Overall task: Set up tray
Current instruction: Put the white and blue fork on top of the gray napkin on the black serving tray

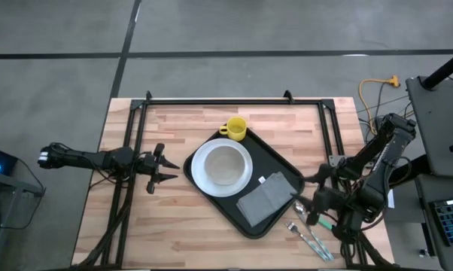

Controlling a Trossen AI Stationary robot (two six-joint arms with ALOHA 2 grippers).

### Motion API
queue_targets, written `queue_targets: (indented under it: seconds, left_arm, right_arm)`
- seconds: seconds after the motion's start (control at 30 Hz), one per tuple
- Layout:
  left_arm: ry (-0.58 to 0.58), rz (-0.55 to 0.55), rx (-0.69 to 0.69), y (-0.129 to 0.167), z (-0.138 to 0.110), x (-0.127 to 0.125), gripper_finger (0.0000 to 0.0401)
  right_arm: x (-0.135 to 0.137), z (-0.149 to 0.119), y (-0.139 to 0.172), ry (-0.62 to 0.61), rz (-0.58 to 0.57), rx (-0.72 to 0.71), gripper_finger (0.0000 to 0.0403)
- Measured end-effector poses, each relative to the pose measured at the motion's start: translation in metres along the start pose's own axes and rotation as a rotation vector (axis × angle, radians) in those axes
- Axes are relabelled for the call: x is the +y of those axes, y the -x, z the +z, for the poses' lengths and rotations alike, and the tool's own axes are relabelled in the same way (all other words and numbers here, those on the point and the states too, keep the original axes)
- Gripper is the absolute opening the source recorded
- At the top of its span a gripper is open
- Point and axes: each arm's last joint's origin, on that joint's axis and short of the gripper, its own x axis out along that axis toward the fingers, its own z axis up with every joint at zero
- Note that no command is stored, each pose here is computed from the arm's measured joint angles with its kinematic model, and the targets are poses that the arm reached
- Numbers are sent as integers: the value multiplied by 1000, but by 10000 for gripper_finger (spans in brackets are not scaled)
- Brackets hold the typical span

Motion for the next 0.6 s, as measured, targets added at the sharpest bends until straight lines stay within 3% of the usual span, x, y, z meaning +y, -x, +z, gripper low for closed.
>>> queue_targets:
  seconds: [0.13, 0.27, 0.6]
  left_arm:
    - [0, 0, 0, 0, 0, 0, 136]
    - [0, 0, 0, 0, 0, 0, 136]
    - [0, 0, 0, 0, 0, 0, 136]
  right_arm:
    - [7, 0, 0, -225, 135, 99, 242]
    - [11, 6, 1, -345, 169, 86, 242]
    - [14, 12, 1, -400, 200, 56, 242]
